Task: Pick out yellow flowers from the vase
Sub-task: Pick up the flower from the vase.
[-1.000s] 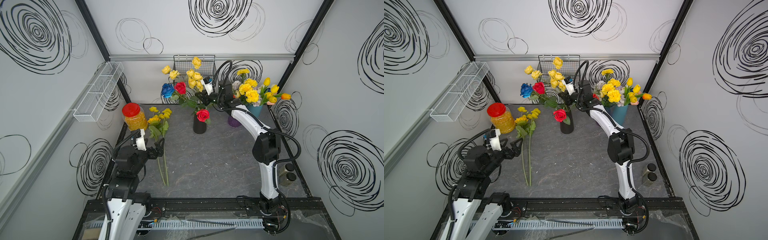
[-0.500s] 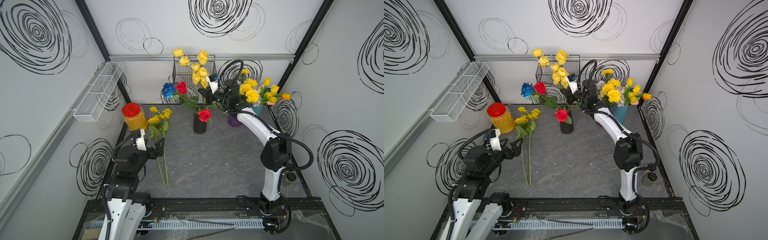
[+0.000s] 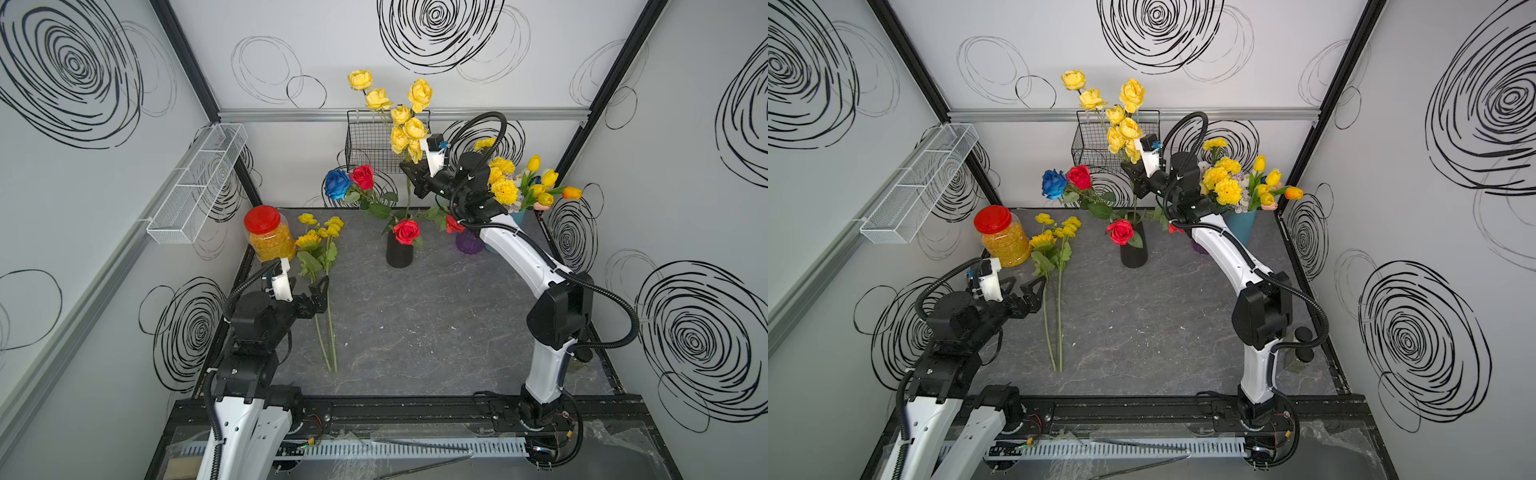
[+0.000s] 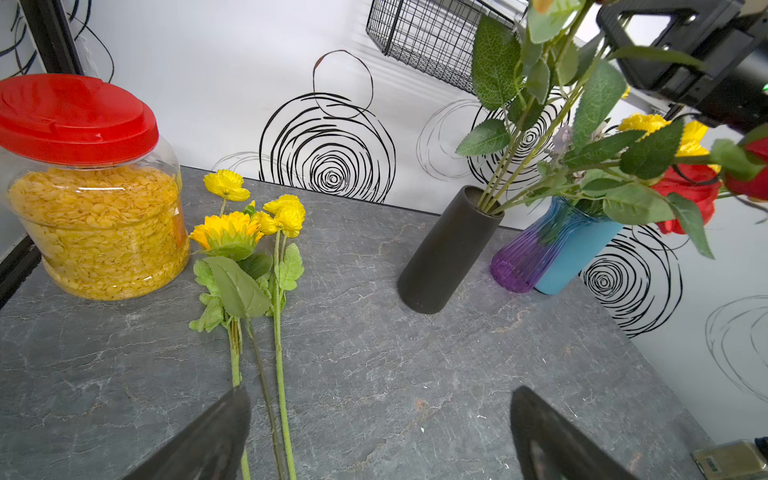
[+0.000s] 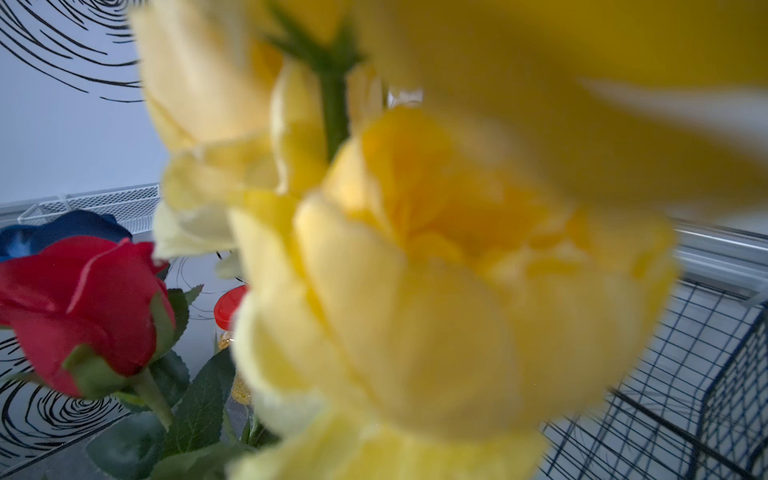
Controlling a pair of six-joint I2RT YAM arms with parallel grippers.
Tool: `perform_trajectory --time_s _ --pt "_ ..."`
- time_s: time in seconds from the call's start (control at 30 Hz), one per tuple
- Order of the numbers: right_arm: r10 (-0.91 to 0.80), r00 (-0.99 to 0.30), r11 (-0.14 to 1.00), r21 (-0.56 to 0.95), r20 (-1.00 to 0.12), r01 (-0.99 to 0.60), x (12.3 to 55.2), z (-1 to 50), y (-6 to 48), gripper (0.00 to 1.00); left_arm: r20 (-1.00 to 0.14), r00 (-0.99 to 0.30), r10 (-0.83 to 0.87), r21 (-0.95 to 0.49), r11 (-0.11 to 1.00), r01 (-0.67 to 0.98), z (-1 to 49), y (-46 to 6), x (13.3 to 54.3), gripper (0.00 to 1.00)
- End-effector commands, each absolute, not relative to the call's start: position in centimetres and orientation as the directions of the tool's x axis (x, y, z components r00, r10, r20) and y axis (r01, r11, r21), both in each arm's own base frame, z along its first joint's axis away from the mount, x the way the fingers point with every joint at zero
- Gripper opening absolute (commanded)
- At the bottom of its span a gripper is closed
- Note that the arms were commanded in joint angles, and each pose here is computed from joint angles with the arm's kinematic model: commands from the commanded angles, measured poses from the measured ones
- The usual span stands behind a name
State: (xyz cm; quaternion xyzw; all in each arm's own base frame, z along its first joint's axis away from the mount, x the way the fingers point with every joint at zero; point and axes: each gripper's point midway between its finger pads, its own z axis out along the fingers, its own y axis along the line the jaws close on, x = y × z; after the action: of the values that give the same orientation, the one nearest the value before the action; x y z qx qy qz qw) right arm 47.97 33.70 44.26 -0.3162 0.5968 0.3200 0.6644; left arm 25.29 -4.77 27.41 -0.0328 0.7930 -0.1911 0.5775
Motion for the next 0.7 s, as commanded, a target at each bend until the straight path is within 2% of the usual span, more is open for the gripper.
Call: perform_trajectory --time_s 0.0,0.27,0.37,0.67 --pt "0.14 0.209 0.611 -0.082 -0.968 -0.787 45.6 51.2 32.6 0.1 -0.915 -0.29 -0.281 -0.342 0.921 0.185 28.3 -4.7 25.5 0.99" --pt "0.161 0.237 0.642 -0.081 -0.958 -0.763 44.4 53.8 31.3 0.1 -0.915 -0.288 -0.281 -0.341 0.922 0.184 28.4 -4.7 25.5 0.99" --pt "0.146 0.268 0.692 -0.095 -0.952 -0.716 43.1 56.1 29.5 0.1 -0.917 -0.284 -0.281 -0.34 0.922 0.184 28.5 -4.7 25.5 0.99" --pt "0.186 0.365 0.732 -0.119 -0.912 -0.671 36.6 62.0 25.1 0.11 -0.928 -0.263 -0.264 -0.321 0.926 0.201 29.2 -4.7 25.4 1.0"
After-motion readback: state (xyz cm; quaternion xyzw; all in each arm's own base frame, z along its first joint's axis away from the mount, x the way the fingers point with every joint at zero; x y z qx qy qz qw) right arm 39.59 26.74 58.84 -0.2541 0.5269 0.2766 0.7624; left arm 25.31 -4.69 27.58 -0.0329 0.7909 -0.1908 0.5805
